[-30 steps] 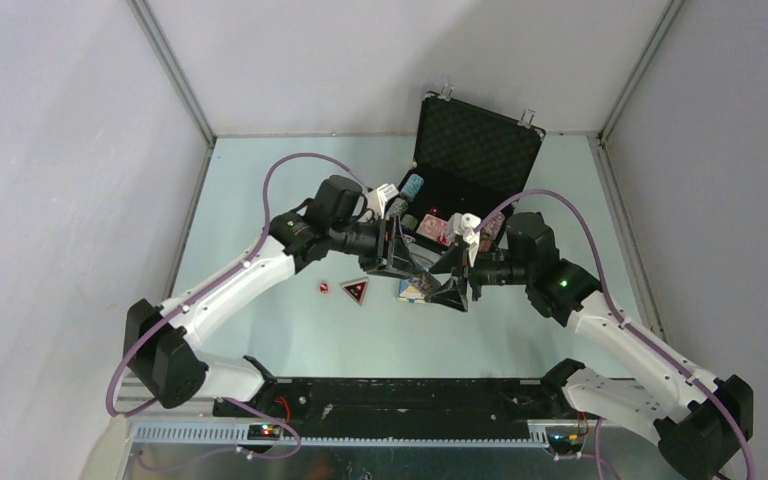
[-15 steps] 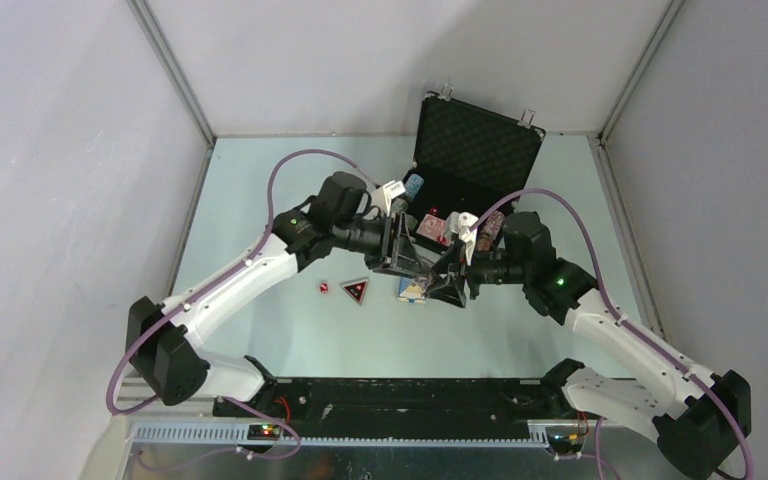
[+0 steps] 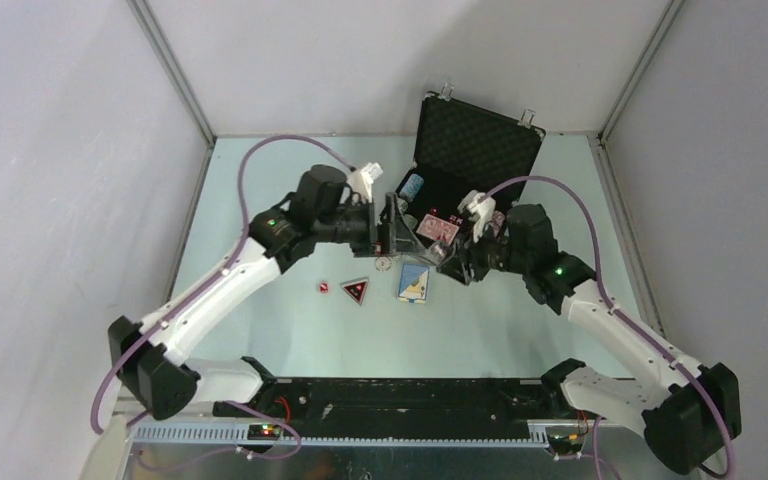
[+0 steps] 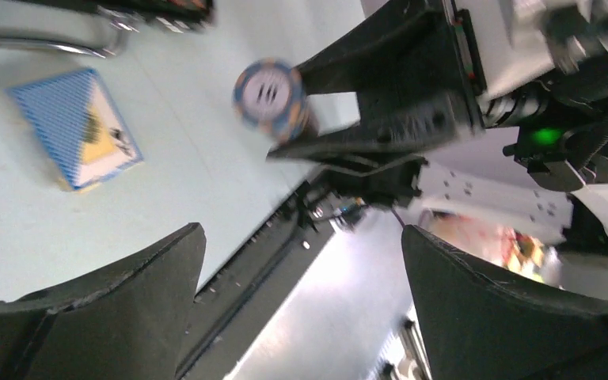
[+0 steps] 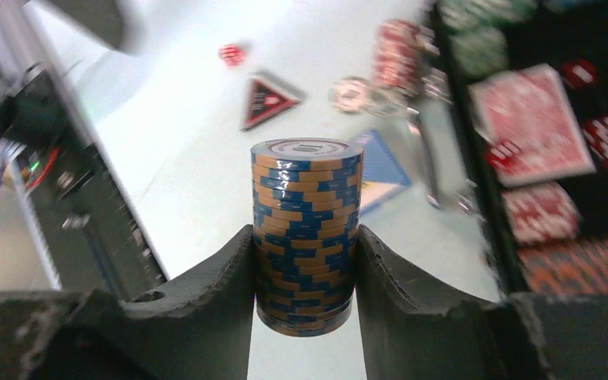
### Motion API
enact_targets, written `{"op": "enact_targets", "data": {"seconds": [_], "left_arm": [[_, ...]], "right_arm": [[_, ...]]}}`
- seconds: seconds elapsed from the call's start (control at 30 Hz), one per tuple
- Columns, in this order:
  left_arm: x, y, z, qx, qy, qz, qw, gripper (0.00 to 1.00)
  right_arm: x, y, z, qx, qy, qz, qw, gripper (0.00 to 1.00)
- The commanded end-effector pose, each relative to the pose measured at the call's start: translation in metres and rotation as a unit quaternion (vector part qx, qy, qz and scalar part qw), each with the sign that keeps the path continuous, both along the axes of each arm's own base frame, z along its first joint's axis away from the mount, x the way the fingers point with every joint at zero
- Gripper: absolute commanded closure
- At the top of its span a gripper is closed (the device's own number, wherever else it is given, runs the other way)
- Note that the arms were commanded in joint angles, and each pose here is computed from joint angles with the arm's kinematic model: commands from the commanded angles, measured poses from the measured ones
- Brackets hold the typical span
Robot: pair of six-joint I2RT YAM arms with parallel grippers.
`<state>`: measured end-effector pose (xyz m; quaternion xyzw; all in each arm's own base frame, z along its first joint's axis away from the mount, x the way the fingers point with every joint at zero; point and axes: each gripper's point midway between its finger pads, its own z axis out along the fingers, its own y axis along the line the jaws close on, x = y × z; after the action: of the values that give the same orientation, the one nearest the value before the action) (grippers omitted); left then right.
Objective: Pack up texas hold em set
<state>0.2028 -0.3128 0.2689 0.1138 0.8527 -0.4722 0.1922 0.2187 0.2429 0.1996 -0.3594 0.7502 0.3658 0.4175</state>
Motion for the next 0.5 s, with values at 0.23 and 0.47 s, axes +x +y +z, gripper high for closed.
{"op": "enact_targets", "data": {"seconds": [0.23,0.47], "left_arm": [[0.037,0.106,0.018,0.118,-0.195,0.195,0.954,0.00],[0.050,0.162,0.042,0.144,-0.289,0.310,0.894,0.00]], "right_arm": [[0.125,-0.101,-0.028,0.037,0.139,-0.430,0.891,0.94],[0.169,-0.111,-0.053,0.013,0.185,-0.490,0.852,0.88]]}}
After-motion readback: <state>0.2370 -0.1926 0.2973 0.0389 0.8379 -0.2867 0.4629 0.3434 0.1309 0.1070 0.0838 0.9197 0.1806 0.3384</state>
